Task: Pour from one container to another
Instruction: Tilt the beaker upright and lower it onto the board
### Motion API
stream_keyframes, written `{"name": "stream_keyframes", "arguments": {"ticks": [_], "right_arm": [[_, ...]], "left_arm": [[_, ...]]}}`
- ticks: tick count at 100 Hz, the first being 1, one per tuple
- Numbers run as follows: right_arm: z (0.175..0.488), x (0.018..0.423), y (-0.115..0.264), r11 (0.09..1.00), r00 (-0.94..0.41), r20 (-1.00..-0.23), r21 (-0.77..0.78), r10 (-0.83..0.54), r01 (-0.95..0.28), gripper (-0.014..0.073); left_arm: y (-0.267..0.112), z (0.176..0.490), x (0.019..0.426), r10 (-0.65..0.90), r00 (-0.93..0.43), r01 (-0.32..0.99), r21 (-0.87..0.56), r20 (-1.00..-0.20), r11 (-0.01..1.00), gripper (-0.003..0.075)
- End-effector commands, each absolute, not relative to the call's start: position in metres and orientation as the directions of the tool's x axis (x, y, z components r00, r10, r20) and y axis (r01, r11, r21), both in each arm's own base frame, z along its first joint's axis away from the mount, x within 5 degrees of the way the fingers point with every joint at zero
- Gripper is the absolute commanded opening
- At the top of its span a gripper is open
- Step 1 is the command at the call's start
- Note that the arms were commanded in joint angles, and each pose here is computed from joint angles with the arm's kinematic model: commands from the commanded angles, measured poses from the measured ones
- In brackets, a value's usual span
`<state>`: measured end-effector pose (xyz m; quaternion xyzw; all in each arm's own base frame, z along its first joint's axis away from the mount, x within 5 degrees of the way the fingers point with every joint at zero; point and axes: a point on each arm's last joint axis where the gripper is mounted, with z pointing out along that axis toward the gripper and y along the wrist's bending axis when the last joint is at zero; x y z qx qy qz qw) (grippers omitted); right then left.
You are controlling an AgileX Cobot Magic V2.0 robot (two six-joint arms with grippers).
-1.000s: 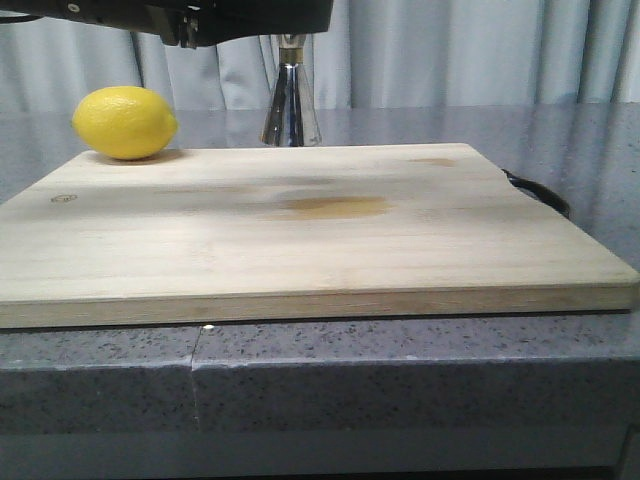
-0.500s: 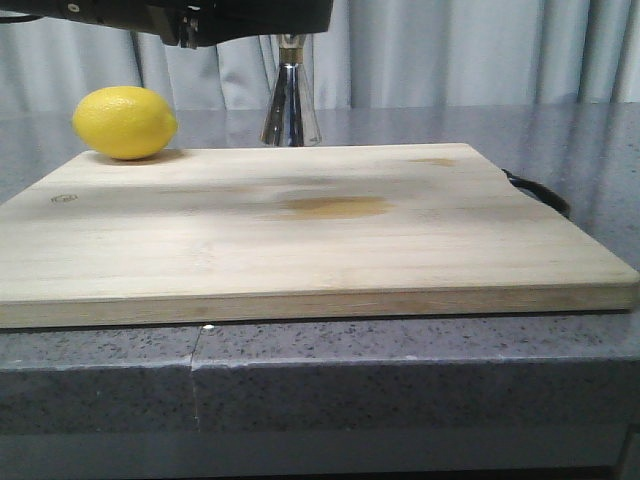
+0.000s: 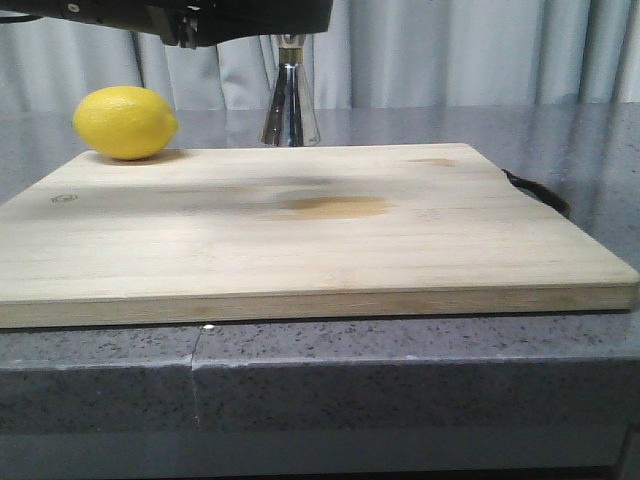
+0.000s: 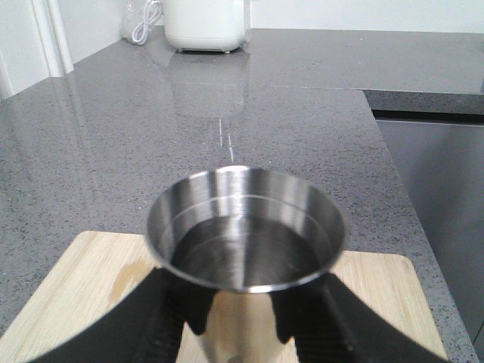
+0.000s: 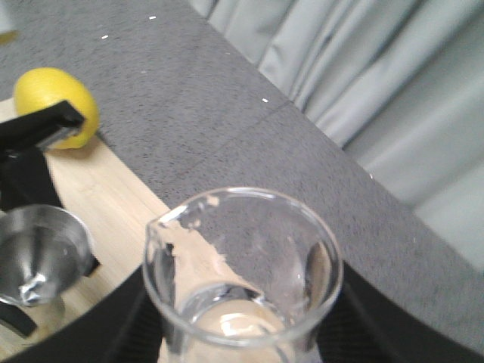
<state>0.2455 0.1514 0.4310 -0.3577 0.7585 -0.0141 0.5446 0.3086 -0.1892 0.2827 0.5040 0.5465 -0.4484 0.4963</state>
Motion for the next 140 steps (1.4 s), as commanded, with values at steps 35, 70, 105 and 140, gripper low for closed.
{"name": "stream_keyframes", "arguments": {"ticks": [35,70,105,140], "right_arm": [[0.363,0.240,0.100,0.914,-0.032,-0.992,-0.102,-0.124,-0.392,0.0327],[0.306,0.254,0.104,0.929,0.027,-0.999,-0.045,-0.038,-0.368,0.0327],[0.265,0.283,0.113,0.940,-0.034,-0.999,-0.013,-0.026,-0.341,0.0327],[0.234,0.299,0.117,0.950,-0.066,-0.998,0.003,-0.018,-0.313,0.0327]], "left_arm": [[-0.191,0.317,0.297,-0.032,0.045,0.999,0.044,-0.998,0.026,0.0250],[-0.191,0.317,0.297,-0.032,0.045,0.999,0.044,-0.998,0.026,0.0250],[-0.191,0.317,0.297,-0.032,0.045,0.999,0.044,-0.998,0.026,0.0250],[-0.191,0.317,0.297,-0.032,0.045,0.999,0.044,-0.998,0.026,0.0250]]}}
